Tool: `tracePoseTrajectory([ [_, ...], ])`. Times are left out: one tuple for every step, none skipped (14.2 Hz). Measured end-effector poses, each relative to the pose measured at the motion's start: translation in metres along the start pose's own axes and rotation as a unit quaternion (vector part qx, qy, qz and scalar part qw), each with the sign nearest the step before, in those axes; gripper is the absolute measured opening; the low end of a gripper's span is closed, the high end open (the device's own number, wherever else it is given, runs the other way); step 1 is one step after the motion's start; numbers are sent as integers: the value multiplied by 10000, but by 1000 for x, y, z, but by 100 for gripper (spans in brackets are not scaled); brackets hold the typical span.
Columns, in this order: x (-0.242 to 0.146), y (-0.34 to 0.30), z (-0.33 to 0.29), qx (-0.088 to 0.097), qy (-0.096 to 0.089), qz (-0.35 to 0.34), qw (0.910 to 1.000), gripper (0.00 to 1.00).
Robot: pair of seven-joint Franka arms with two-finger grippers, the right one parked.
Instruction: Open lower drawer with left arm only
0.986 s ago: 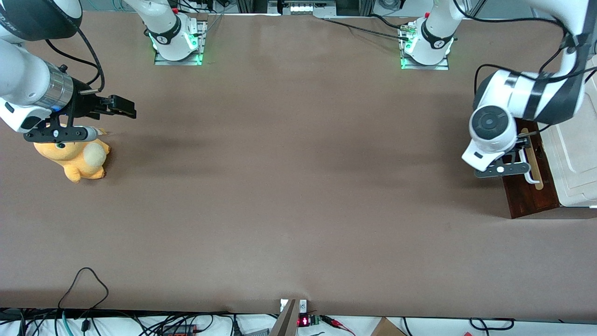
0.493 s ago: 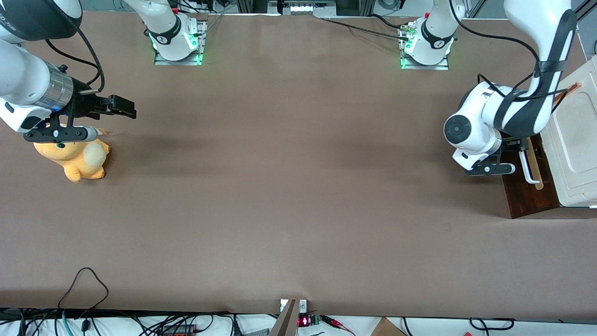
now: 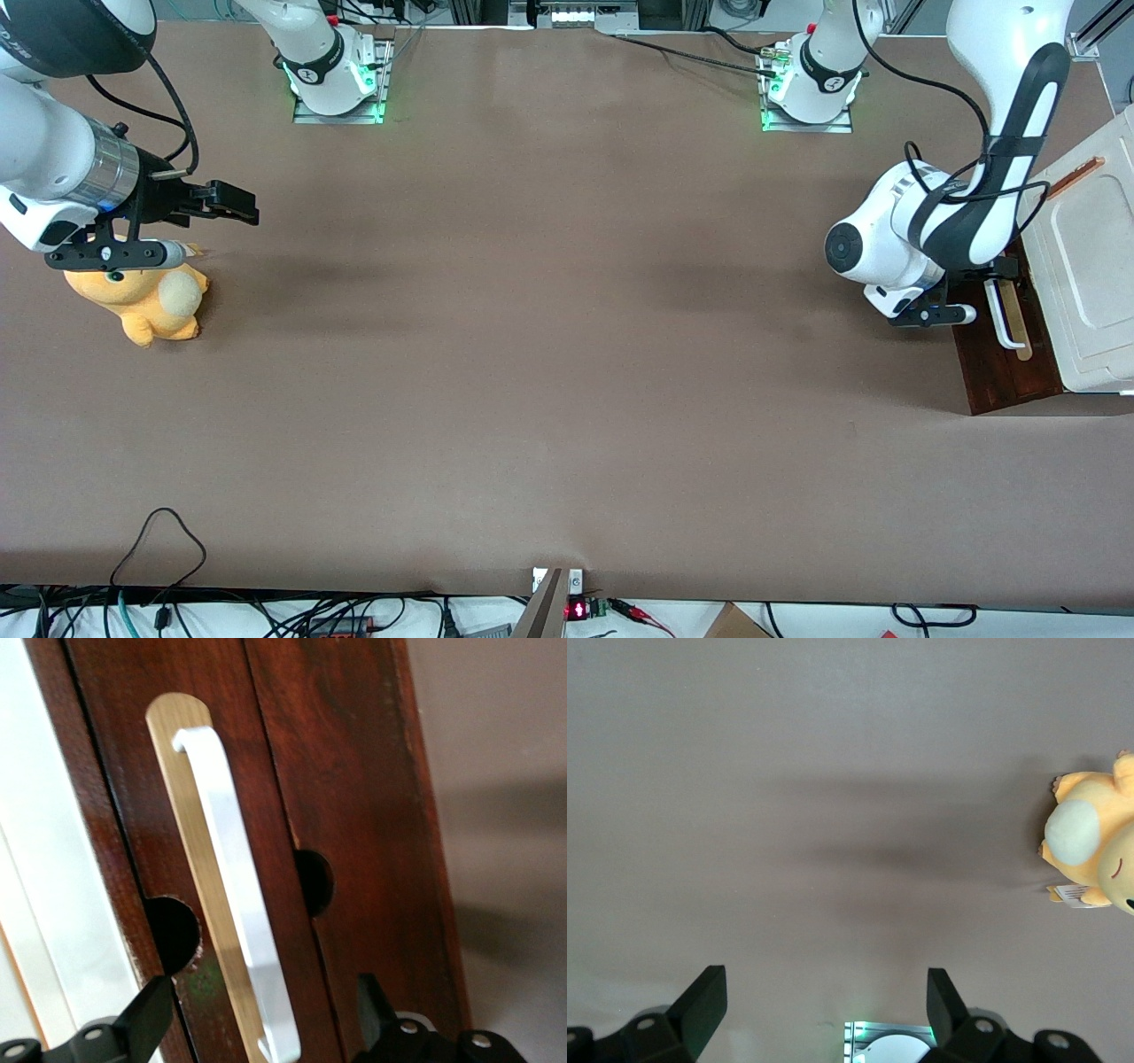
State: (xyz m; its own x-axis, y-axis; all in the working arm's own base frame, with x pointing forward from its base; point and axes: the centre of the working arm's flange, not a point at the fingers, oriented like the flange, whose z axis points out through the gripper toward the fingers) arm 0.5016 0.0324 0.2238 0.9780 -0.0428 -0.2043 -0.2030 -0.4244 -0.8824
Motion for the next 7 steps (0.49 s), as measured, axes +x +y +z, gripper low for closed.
tracePoseTrajectory([
  [-2, 5, 3, 62, 26, -19, 10000, 91],
  [-3, 9, 5, 92, 22, -21, 10000, 91],
  [-4, 12, 7, 118, 20, -11, 9999, 91],
  [-4, 14, 8, 128, 14, -19, 9999, 91],
  [-4, 16, 9, 136, 11, -46, 9999, 90],
  [-4, 16, 10, 163, 13, -90, 9998, 90],
  [-4, 16, 11, 230, 1, -160, 9996, 88],
])
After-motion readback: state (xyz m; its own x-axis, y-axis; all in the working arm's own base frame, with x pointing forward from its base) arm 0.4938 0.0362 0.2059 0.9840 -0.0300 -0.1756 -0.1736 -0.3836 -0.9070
